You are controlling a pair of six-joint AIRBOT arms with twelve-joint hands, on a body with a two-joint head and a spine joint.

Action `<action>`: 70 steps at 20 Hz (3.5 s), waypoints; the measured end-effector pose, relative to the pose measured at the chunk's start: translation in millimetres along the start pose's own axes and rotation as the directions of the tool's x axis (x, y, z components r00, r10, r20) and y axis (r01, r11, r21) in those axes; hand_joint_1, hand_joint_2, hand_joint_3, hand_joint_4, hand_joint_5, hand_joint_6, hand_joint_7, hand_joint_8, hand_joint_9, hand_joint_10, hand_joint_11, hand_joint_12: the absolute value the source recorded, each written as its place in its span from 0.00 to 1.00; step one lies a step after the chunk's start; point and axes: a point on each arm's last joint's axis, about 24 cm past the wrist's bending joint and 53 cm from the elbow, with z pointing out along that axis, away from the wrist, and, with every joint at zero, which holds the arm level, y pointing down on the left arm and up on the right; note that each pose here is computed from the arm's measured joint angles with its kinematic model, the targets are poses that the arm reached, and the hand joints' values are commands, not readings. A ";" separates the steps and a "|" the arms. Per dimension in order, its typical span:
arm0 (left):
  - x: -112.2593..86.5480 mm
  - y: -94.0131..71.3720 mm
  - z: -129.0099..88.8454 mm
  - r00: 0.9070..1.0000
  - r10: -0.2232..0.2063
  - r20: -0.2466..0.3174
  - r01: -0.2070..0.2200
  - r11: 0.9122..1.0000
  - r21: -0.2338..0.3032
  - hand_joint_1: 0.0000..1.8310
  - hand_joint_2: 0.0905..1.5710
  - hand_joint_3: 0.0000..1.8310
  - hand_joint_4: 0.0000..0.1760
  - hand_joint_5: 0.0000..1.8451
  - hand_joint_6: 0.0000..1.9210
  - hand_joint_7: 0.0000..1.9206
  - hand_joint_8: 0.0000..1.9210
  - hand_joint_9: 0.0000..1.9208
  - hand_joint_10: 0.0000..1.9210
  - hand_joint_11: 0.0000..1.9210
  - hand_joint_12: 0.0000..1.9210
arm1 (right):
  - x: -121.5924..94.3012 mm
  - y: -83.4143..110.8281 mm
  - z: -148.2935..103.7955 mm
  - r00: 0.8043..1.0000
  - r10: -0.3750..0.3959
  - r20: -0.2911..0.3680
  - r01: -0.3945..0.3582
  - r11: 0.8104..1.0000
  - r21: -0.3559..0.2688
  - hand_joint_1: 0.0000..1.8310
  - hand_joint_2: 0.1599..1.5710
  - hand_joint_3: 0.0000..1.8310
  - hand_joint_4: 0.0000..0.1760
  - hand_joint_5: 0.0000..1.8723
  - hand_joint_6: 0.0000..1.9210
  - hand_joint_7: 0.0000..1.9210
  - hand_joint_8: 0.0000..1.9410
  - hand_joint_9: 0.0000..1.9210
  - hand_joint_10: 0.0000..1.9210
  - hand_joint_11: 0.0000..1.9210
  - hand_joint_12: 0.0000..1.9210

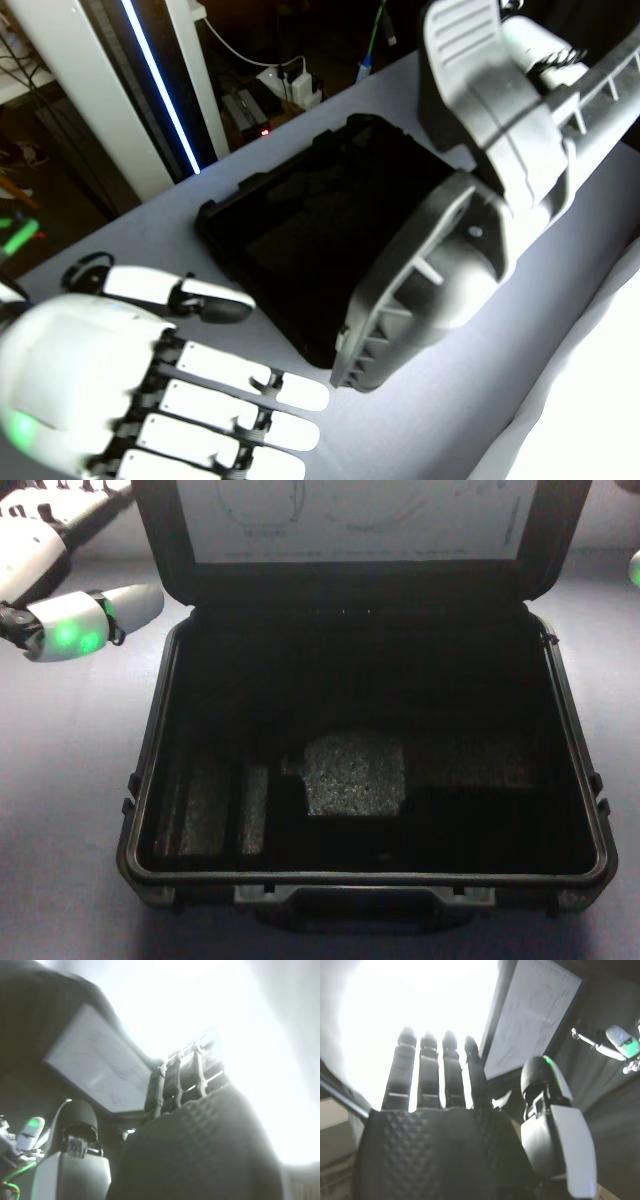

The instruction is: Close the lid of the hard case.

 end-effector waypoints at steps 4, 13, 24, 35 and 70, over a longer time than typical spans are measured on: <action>-3.2 -3.4 2.6 1.000 -0.001 0.006 0.001 1.000 0.007 0.06 0.81 0.00 0.00 0.05 0.00 0.04 0.00 0.00 0.00 0.00 0.00 | -0.7 -1.2 0.0 1.000 -0.001 0.000 0.001 1.000 0.004 0.07 0.85 0.00 0.00 0.13 0.00 0.12 0.00 0.08 0.00 0.07 0.02; -20.9 -19.4 22.9 0.999 0.027 0.044 -0.029 0.999 0.033 0.06 0.81 0.00 0.00 0.05 0.00 0.04 0.00 0.02 0.00 0.02 0.01 | -10.5 1.9 12.8 1.000 -0.009 0.024 0.009 1.000 -0.001 0.10 0.81 0.00 0.00 0.13 0.00 0.08 0.00 0.05 0.00 0.06 0.01; -49.6 -44.4 37.6 0.991 0.053 0.123 -0.063 0.995 0.075 0.13 0.81 0.00 0.00 0.09 0.00 0.09 0.00 0.06 0.00 0.00 0.10 | -18.8 41.0 51.0 0.998 -0.038 0.047 0.041 0.996 -0.078 0.12 0.84 0.00 0.00 0.13 0.00 0.09 0.00 0.07 0.00 0.06 0.03; -63.3 -66.8 25.0 0.984 0.065 0.167 -0.089 0.986 0.140 0.21 0.78 0.00 0.00 0.09 0.00 0.08 0.00 0.05 0.00 0.00 0.07 | -23.9 58.8 55.8 0.996 -0.068 0.065 0.075 0.991 -0.107 0.13 0.85 0.00 0.00 0.14 0.00 0.10 0.00 0.07 0.00 0.05 0.04; 17.0 -70.2 -120.0 0.961 0.227 -0.160 -0.196 0.963 0.187 0.21 0.85 0.00 0.00 0.05 0.00 0.06 0.00 0.08 0.00 0.00 0.17 | 52.8 79.9 -81.6 0.972 -0.076 -0.220 0.029 0.978 -0.208 0.31 0.74 0.00 0.00 0.10 0.00 0.08 0.00 0.06 0.00 0.00 0.21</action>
